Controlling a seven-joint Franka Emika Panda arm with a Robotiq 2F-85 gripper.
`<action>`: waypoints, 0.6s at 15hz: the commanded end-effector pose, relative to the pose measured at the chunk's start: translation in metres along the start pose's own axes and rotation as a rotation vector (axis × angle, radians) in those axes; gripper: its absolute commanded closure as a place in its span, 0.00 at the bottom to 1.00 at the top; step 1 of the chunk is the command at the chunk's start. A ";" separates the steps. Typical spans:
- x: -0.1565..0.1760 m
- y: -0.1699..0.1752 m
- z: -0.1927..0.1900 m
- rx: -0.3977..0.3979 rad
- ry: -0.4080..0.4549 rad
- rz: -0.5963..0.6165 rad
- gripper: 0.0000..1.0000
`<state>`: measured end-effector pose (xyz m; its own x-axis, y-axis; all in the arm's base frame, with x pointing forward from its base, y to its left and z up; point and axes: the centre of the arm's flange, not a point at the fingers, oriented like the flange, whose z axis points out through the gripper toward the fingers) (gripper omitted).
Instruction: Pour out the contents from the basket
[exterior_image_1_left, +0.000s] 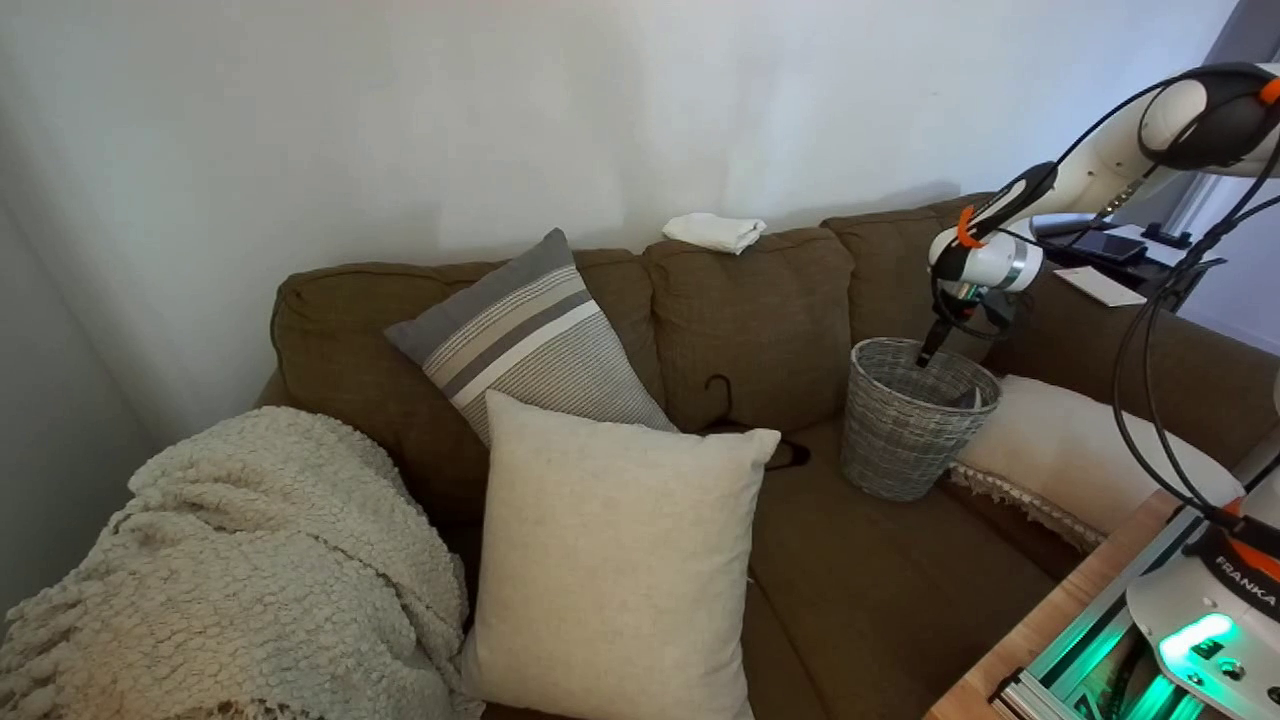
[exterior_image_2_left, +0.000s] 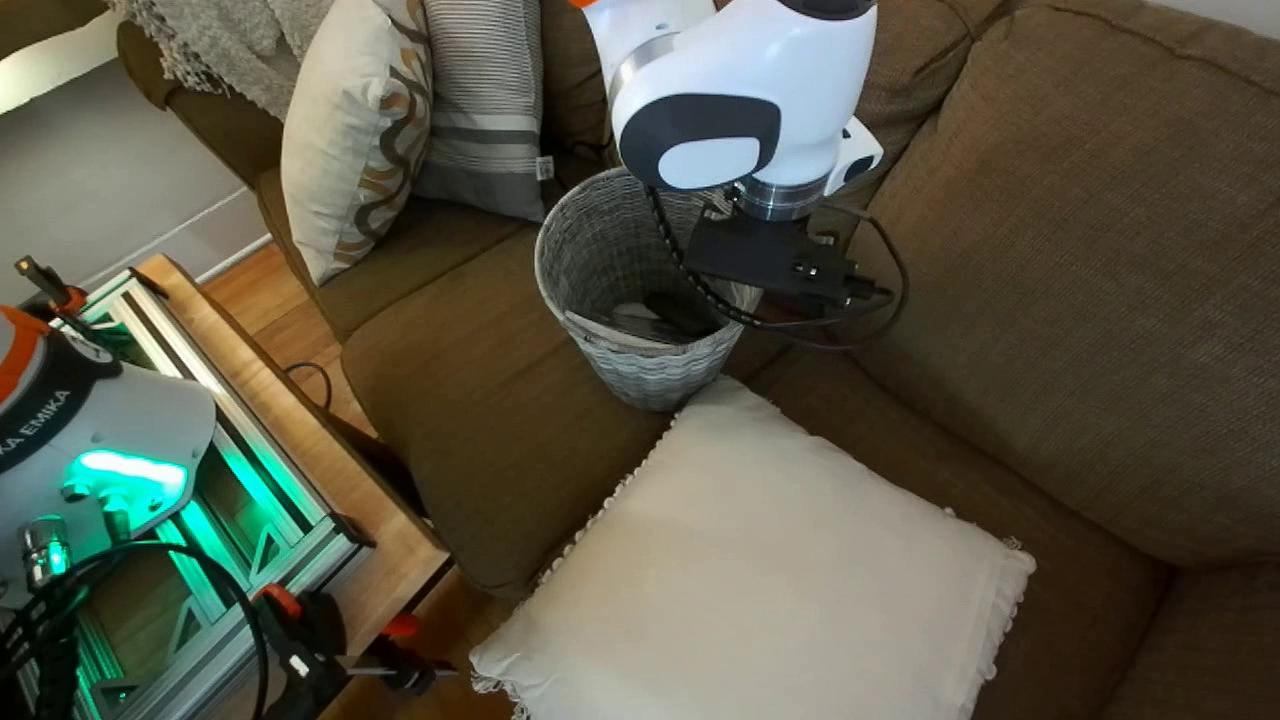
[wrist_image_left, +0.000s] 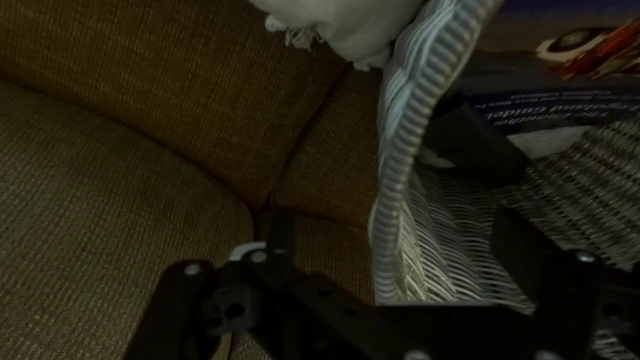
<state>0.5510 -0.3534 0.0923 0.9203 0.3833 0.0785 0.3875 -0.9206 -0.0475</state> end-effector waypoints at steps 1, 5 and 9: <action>0.001 0.000 0.022 -0.020 0.025 -0.017 0.26; 0.001 -0.001 0.029 -0.016 0.026 -0.022 0.47; -0.004 0.004 0.020 -0.011 0.043 -0.028 0.77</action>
<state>0.5526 -0.3459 0.0701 0.9140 0.3940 0.0972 0.3987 -0.9164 -0.0351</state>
